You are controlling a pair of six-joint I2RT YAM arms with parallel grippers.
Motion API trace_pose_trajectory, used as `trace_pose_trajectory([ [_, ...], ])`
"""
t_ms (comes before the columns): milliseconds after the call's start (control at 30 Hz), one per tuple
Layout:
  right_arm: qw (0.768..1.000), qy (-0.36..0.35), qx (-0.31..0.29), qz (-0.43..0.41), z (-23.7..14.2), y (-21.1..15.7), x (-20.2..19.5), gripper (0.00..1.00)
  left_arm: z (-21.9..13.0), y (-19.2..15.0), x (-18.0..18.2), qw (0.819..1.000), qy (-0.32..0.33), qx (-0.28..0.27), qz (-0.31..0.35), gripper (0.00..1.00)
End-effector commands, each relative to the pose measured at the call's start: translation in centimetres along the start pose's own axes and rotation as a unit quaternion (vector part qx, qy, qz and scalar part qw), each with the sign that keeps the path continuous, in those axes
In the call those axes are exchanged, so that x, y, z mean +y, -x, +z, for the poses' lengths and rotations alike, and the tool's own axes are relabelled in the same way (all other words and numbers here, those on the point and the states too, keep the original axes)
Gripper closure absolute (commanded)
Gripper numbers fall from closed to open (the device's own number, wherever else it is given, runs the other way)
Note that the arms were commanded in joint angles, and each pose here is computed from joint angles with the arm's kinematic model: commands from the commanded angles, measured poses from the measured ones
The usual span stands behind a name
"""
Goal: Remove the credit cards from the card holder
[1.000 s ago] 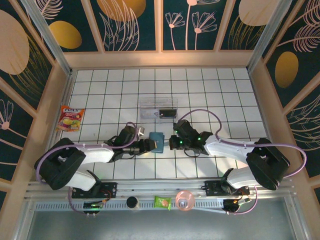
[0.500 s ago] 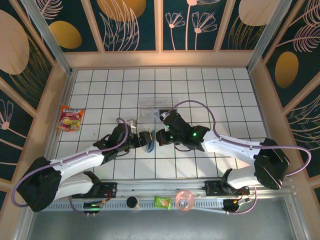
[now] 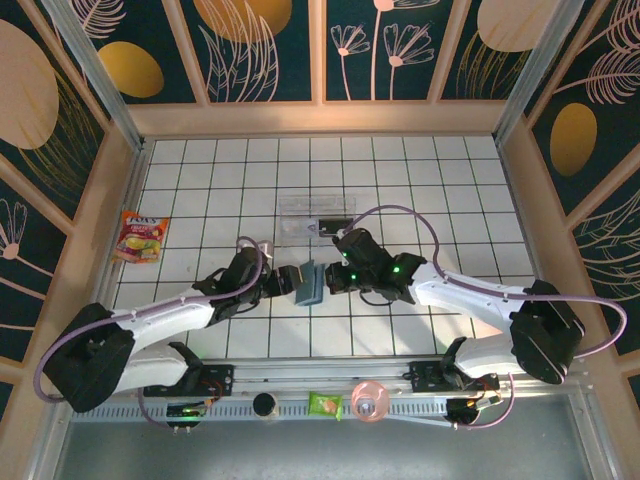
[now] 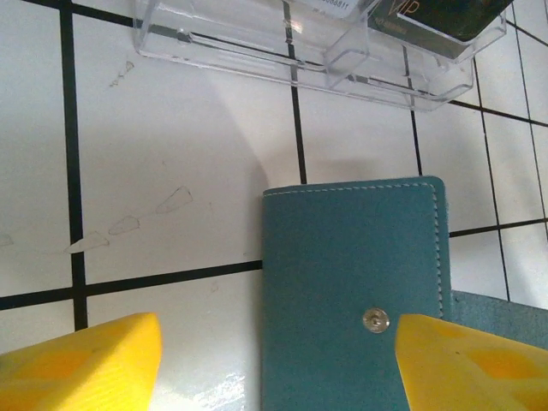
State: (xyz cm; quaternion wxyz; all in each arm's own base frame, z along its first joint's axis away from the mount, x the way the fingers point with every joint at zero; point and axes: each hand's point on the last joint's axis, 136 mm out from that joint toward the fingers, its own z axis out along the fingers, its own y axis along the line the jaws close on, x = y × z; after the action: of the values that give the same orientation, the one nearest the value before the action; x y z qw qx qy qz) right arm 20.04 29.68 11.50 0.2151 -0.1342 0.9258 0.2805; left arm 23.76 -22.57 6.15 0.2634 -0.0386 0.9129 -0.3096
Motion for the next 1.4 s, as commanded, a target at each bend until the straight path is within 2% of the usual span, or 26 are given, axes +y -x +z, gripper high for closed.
trace_pose_trajectory([
  [0, 1.0, 0.017, -0.012, -0.005, -0.8, 0.8, 1.0, 1.0, -0.2, 1.6, -3.0, 0.997, -0.066, -0.024, 0.022, 0.24],
  [100, 0.999, 0.028, -0.013, -0.014, -1.0, 1.3, 1.9, 1.0, -0.5, 2.2, -4.5, 0.994, -0.094, -0.032, 0.041, 0.18],
  [433, 0.999, 0.041, -0.014, -0.026, -1.1, 2.0, 3.3, 1.0, 1.5, 0.7, -3.5, 0.996, -0.079, 0.006, 0.047, 0.19],
  [600, 0.999, 0.034, -0.014, -0.024, -1.1, 1.9, 3.0, 1.0, 1.8, 0.6, -2.7, 0.997, -0.059, 0.007, 0.042, 0.38],
  [700, 0.999, 0.025, -0.013, -0.02, -1.0, 1.7, 2.6, 1.0, 1.8, 0.5, -2.4, 0.998, -0.056, 0.007, 0.036, 0.42],
  [800, 1.0, 0.011, -0.011, -0.014, -0.9, 1.5, 1.7, 1.0, 1.5, 0.5, -1.8, 0.999, -0.043, 0.003, 0.029, 0.51],
  [967, 1.0, -0.022, -0.002, 0.013, -0.3, 0.5, -1.4, 1.0, 1.3, 0.1, -0.4, 1.0, -0.013, 0.006, 0.02, 0.83],
  [1100, 0.997, -0.056, 0.011, 0.043, 0.6, -0.8, -4.5, 1.0, 1.9, -1.2, 0.7, 1.0, 0.002, 0.029, 0.007, 1.0],
  [1267, 0.991, -0.096, 0.035, 0.092, 1.8, -3.2, -8.7, 1.0, 2.4, -3.0, 2.4, 0.998, 0.023, 0.057, -0.013, 1.0],
  [1333, 0.988, -0.104, 0.038, 0.105, 2.0, -3.7, -9.6, 1.0, 2.4, -3.6, 3.0, 0.997, 0.036, 0.069, -0.014, 0.89],
  [1367, 0.988, -0.106, 0.038, 0.11, 2.0, -3.9, -10.0, 0.96, 2.5, -3.8, 3.3, 0.996, 0.04, 0.075, -0.014, 0.82],
])
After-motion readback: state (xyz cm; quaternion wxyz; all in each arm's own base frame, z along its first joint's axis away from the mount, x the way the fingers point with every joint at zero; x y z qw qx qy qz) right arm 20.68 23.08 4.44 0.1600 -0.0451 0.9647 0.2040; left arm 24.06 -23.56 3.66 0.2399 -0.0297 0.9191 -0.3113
